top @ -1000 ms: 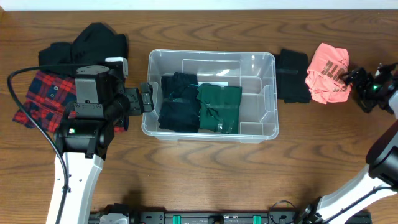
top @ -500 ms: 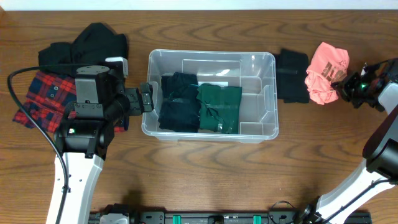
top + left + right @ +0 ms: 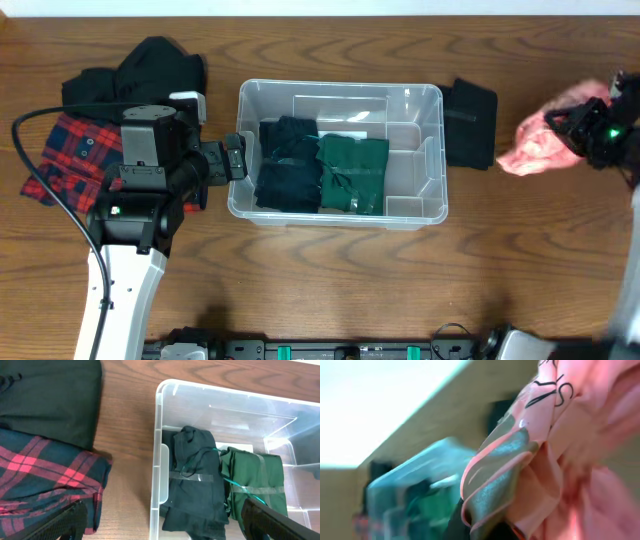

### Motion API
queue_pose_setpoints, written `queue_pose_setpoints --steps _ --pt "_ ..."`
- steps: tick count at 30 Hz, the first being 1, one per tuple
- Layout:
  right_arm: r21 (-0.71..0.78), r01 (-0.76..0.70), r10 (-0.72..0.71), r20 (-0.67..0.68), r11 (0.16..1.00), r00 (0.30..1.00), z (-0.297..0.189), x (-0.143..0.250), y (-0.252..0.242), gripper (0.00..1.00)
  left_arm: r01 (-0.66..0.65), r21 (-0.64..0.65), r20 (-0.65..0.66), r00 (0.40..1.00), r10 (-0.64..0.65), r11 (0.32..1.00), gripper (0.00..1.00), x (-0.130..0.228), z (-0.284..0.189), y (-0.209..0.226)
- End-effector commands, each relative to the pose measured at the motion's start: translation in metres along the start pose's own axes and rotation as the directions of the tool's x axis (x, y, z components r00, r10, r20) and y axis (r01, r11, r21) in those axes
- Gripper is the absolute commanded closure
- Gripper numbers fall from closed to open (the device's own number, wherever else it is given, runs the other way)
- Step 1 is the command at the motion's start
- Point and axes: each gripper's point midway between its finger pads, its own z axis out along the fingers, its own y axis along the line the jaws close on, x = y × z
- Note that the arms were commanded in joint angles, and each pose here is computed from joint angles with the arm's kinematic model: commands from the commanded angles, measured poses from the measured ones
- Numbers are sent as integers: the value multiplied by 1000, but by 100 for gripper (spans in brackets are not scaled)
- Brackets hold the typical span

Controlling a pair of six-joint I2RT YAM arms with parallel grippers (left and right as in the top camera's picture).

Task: Pack container
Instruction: 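Grasp the pink printed shirt with the right gripper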

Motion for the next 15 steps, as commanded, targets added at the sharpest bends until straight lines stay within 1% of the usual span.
queue_pose_setpoints --steps 1,4,7,10,13,15 --pt "-172 152 -154 5 973 988 -27 27 66 99 -7 -13 12 1000 7 1000 2 -5 -3 3" --pt "-287 218 -232 -15 933 973 -39 54 108 99 -6 -13 12 1000 6 1000 2 -5 -3 3" --pt "-405 203 -262 -95 891 960 -42 86 143 99 -6 -13 12 1000 6 1000 2 -5 -3 3" --pt "-440 224 -314 -143 870 939 -33 107 159 99 -6 -13 12 1000 6 1000 2 -5 -3 3" --pt "-419 228 -328 -182 879 927 -15 120 162 99 -7 -13 12 1000 7 1000 2 -5 -3 3" --pt "-432 231 -345 -207 872 916 0 129 166 99 -6 -13 12 1000 6 1000 2 -5 -3 3"
